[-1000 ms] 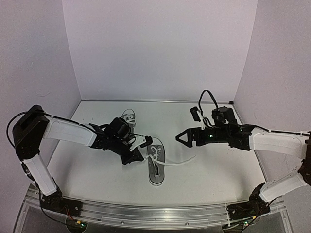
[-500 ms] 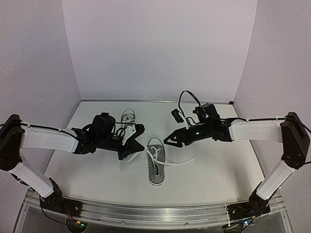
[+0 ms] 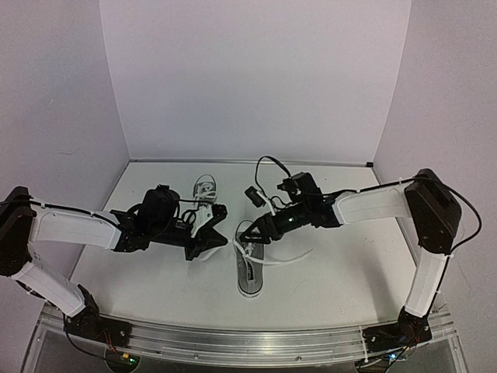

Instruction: Tie the shoes

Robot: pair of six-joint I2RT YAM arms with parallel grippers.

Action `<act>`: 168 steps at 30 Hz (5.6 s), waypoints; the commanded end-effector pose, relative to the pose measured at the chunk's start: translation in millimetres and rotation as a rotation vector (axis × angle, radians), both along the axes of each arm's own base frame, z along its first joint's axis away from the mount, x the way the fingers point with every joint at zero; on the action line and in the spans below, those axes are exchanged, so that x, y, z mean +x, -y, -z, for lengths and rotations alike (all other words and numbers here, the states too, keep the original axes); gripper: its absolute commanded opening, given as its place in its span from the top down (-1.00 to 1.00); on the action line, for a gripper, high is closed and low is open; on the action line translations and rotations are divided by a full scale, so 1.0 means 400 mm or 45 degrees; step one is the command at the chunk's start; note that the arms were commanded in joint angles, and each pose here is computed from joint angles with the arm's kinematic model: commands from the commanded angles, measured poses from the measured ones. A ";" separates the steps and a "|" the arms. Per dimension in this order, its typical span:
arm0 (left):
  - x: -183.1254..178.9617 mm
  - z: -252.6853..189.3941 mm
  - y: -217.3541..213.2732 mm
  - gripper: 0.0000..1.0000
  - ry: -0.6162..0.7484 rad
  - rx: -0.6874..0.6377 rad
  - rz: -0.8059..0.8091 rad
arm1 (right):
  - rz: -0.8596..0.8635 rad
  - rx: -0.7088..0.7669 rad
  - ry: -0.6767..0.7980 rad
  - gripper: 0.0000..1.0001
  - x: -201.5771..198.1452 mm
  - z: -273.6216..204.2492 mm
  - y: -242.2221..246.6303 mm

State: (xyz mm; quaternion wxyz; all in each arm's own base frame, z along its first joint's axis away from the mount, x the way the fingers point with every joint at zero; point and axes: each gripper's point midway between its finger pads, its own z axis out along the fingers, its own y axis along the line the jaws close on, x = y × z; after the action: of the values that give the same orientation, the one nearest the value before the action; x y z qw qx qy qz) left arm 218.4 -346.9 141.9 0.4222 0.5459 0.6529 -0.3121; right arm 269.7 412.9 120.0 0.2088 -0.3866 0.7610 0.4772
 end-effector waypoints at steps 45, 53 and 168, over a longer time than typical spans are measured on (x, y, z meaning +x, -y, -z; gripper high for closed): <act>0.052 -0.002 0.036 0.15 0.013 -0.152 -0.120 | 0.011 0.044 0.163 1.00 -0.037 -0.076 -0.003; 0.028 0.020 0.095 -0.07 -0.035 -0.187 -0.073 | 0.072 0.027 0.154 1.00 -0.023 -0.066 0.008; 0.005 0.067 0.210 1.00 0.210 -0.260 0.022 | 0.256 -0.128 0.225 1.00 0.205 -0.197 -0.085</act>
State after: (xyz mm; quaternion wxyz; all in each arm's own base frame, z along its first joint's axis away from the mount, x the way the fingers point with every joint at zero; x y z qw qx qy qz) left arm 225.2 -424.7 101.1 0.5003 0.5205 0.6119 -0.3230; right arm 377.3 406.1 214.4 0.3597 -0.3065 0.8224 0.3167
